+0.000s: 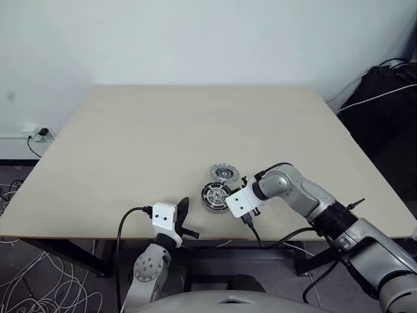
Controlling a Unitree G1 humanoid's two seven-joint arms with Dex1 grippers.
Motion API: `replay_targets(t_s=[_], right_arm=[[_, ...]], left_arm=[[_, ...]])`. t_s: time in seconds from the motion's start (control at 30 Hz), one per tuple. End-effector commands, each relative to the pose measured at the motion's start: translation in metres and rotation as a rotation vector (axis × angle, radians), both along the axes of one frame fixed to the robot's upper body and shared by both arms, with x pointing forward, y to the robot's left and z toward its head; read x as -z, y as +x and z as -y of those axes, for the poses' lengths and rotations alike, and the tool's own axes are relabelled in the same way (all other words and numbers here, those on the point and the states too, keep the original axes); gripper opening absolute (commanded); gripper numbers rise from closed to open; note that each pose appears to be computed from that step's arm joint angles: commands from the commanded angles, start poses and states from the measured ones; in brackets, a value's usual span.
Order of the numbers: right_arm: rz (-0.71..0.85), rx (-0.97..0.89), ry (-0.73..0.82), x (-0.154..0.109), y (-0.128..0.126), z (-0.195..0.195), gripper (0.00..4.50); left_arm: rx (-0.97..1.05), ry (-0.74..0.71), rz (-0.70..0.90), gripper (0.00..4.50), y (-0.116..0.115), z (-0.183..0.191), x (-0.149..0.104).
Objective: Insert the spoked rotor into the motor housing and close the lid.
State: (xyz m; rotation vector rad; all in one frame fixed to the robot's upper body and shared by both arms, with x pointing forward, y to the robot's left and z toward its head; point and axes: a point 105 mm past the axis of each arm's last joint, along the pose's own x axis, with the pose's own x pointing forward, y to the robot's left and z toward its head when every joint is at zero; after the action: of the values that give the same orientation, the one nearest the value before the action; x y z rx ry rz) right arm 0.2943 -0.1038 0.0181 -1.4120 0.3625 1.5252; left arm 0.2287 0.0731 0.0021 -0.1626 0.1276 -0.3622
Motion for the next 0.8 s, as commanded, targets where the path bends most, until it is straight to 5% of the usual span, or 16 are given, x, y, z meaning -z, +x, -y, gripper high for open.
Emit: replay_targets(t_s=[0.03,0.1,0.8], right_arm=[[0.026,0.024,0.041,-0.01,0.007,-0.001,0.37],[0.02,0.046,0.086,-0.014,0.007,-0.005,0.09],[-0.239,0.269,0.269,-0.038,-0.037,-0.013,0.09]], left_arm=[[0.006,-0.009,0.045,0.0,0.003,0.004,-0.015],[0.01,-0.009,0.043,0.0,0.003,0.005,-0.016],[0.053,-0.025,0.011,0.0,0.005,0.007,-0.006]])
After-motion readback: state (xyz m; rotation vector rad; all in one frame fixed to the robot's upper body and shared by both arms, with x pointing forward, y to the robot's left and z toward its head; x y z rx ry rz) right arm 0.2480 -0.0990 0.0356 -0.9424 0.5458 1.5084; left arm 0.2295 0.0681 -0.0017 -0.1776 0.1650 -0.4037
